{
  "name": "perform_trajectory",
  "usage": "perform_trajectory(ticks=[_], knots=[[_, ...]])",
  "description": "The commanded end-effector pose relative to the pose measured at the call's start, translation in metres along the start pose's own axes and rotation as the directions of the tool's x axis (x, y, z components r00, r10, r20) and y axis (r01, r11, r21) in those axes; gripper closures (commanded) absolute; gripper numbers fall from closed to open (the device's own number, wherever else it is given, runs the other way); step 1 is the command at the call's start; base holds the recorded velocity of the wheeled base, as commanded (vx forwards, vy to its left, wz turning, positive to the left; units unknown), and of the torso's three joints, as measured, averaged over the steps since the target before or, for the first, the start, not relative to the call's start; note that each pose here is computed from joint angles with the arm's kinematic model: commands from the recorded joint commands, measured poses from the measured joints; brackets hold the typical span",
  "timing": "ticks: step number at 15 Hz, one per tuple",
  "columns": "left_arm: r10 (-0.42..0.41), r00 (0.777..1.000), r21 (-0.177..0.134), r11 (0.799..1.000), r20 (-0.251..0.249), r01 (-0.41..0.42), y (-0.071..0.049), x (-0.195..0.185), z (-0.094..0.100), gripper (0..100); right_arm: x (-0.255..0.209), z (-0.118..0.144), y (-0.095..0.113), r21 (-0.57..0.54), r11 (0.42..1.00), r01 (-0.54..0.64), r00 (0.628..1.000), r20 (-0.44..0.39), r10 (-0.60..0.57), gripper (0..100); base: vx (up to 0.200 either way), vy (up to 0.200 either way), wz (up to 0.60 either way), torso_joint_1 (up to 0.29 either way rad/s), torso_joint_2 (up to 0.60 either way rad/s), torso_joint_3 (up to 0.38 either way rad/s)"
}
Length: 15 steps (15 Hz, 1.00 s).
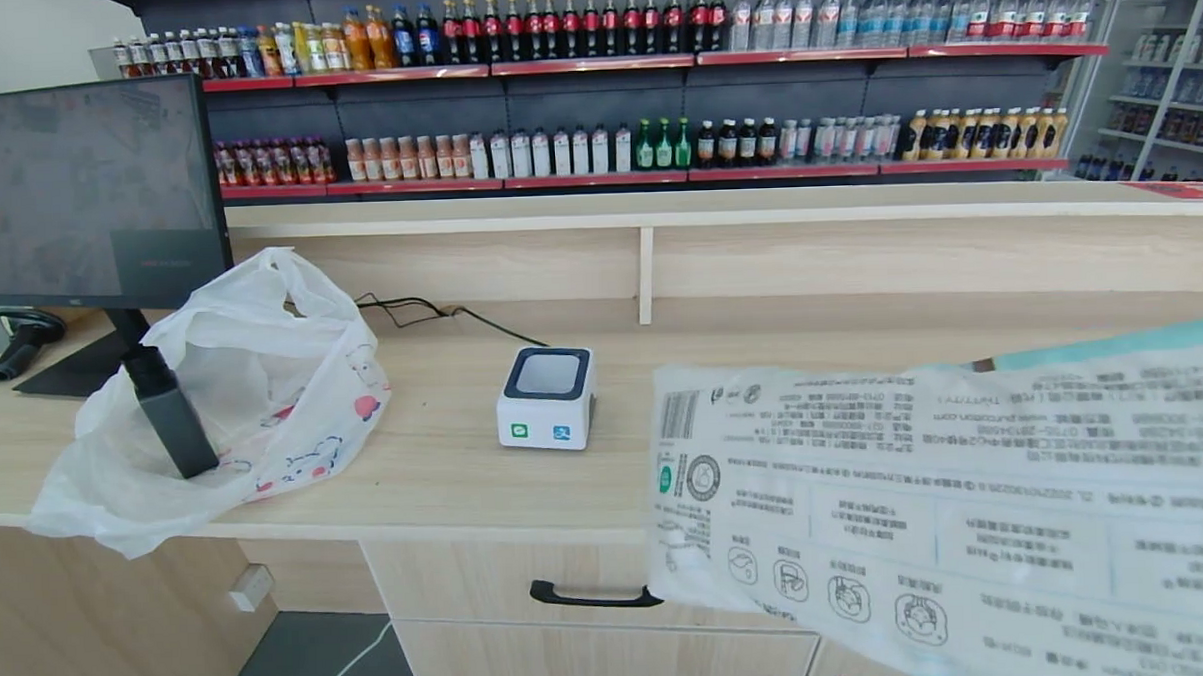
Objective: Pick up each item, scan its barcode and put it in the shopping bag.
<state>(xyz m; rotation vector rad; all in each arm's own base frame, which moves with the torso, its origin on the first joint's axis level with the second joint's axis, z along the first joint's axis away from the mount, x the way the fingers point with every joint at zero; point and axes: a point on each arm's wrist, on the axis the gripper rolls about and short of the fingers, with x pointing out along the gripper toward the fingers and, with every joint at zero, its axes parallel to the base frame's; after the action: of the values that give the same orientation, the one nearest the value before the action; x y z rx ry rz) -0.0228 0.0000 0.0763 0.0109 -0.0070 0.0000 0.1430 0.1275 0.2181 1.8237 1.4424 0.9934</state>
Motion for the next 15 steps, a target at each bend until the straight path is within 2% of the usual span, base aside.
perform_trajectory(ticks=[1, 3, 7, 10, 15], knots=[[0.000, 1.000, 0.000, 1.000, 0.001, 0.000, 0.000, 0.000, 0.000, 0, 0.007, 0.013, -0.007, 0.100, 0.995, 0.026, 1.000, -0.004, -0.026, 100, 0.000, 0.000, 0.00, 0.000, 0.00, 0.000], [0.000, 1.000, 0.000, 1.000, 0.001, 0.000, 0.000, 0.000, 0.000, 0, 0.008, 0.016, -0.009, 0.178, 0.982, 0.063, 0.997, -0.058, -0.053, 100, 0.000, 0.000, 0.00, 0.000, 0.00, 0.000], [0.000, 1.000, 0.000, 1.000, 0.001, 0.000, 0.000, 0.000, 0.000, 0, 0.004, 0.022, -0.019, 0.267, 0.963, 0.047, 0.996, -0.092, -0.023, 100, 0.000, 0.000, 0.00, 0.000, 0.00, 0.000], [0.000, 1.000, 0.000, 1.000, 0.001, 0.000, 0.000, 0.000, 0.000, 0, 0.006, 0.022, -0.020, 0.289, 0.956, 0.058, 0.994, -0.102, -0.029, 100, 0.000, 0.000, 0.00, 0.000, 0.00, 0.000], [0.000, 1.000, 0.000, 1.000, 0.001, 0.000, 0.000, 0.000, 0.000, 0, -0.002, 0.004, -0.013, 0.256, 0.966, 0.032, 0.991, -0.133, 0.002, 100, 0.000, 0.000, 0.00, 0.000, 0.00, 0.000]])
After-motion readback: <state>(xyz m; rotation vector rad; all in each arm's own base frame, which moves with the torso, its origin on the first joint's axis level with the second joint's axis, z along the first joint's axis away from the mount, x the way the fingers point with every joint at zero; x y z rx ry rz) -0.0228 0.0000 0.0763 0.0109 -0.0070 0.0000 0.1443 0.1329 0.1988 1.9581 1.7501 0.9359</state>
